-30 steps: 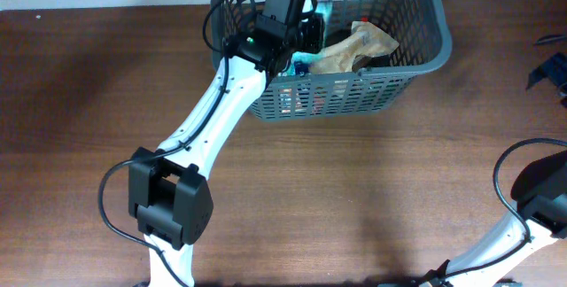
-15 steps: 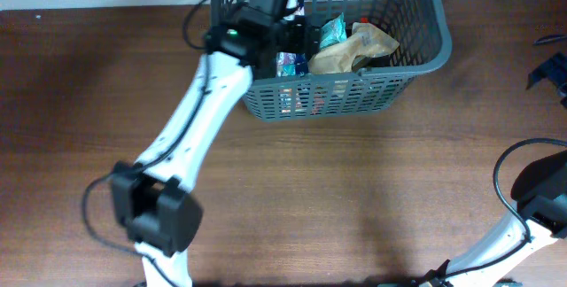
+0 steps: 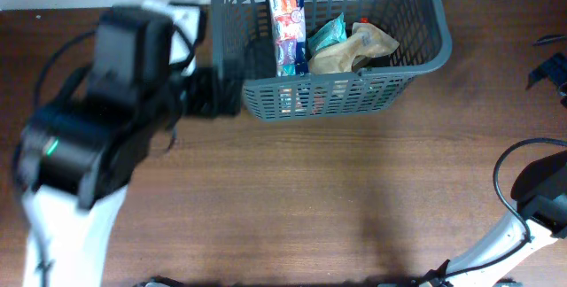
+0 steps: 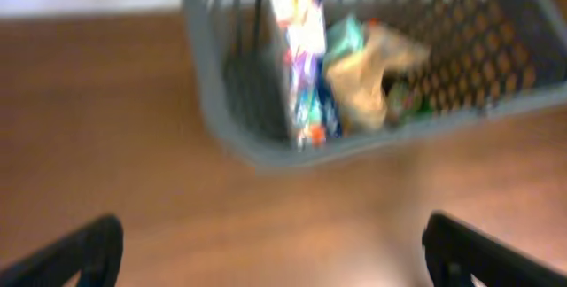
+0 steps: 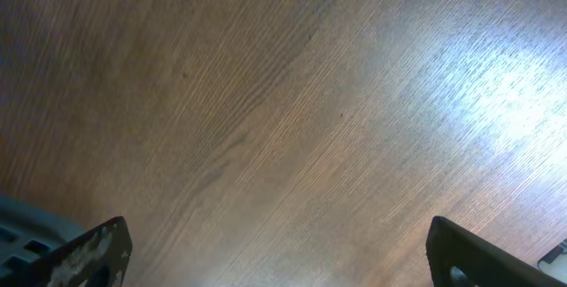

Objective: Pack container

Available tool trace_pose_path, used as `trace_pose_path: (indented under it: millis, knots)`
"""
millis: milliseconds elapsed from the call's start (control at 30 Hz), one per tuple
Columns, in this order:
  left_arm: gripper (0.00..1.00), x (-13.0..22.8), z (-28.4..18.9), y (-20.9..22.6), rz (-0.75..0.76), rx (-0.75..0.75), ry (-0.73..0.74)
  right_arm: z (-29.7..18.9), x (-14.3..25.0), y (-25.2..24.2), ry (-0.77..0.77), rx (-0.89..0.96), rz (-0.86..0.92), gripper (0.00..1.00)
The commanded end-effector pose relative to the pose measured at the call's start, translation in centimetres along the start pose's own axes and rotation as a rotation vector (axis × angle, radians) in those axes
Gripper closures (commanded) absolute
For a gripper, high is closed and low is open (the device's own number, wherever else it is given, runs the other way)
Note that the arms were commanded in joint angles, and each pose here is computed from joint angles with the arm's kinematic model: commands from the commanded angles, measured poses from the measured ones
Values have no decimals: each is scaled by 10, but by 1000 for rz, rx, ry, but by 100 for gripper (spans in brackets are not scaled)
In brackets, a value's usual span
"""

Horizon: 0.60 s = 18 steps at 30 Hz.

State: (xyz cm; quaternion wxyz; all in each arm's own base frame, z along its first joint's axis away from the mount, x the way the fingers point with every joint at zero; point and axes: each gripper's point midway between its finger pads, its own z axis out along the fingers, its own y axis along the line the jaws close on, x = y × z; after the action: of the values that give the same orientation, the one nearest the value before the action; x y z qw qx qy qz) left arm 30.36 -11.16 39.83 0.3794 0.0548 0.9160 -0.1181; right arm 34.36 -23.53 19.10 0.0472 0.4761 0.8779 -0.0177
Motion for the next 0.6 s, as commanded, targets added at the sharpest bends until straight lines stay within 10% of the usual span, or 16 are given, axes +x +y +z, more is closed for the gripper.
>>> trace_pose_path:
  millis: [0,567]
  knots:
    - [1,12,-50,15,-42,-55,-76,2,0,-2,1,14,-6,1]
    - [1,152,-242,61,-211,-17,-444,2,0,-2,1,14,-6,1]
